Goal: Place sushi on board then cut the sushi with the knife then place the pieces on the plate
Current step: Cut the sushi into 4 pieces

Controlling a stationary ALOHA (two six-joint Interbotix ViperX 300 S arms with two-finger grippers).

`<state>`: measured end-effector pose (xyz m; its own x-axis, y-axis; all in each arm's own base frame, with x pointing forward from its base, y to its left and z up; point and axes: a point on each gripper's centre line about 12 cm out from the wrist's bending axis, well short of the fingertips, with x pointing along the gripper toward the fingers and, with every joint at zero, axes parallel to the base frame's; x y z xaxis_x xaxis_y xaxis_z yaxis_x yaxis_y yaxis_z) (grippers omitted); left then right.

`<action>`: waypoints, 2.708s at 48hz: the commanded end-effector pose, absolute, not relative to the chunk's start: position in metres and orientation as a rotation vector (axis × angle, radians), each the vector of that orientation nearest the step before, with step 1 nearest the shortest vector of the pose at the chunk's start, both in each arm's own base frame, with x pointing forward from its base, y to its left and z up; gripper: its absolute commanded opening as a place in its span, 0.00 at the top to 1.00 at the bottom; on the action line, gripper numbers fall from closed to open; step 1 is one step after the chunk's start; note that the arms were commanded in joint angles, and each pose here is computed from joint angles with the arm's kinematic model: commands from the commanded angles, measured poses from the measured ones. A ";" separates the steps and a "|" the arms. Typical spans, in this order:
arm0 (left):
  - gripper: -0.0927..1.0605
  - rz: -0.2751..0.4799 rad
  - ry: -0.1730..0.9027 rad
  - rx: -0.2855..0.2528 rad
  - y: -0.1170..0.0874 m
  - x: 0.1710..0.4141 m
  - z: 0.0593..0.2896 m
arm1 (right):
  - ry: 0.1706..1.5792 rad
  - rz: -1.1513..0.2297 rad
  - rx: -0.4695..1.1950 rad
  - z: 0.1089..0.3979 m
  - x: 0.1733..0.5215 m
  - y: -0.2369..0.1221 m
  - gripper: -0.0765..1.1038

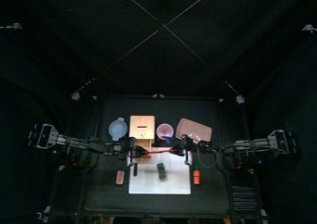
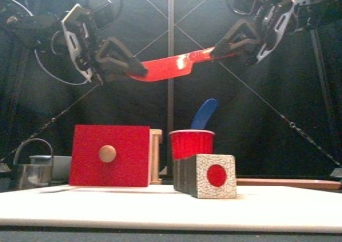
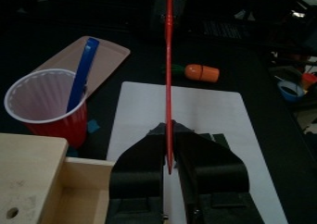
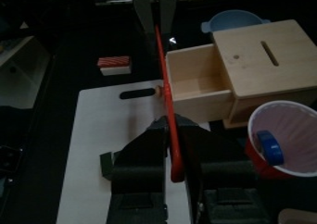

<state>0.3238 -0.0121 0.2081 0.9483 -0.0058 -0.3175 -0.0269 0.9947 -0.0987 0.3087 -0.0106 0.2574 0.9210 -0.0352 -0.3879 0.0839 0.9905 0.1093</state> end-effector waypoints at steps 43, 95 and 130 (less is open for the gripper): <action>0.65 -0.161 0.462 -0.046 -0.084 0.386 0.163 | 0.788 0.029 0.127 0.201 0.303 0.002 0.60; 0.65 -0.158 0.572 0.001 -0.075 0.390 0.145 | 0.906 0.030 0.059 0.176 0.331 -0.006 0.65; 0.65 -0.178 0.575 0.006 -0.084 0.392 0.143 | 0.901 0.017 0.077 0.169 0.328 -0.007 0.65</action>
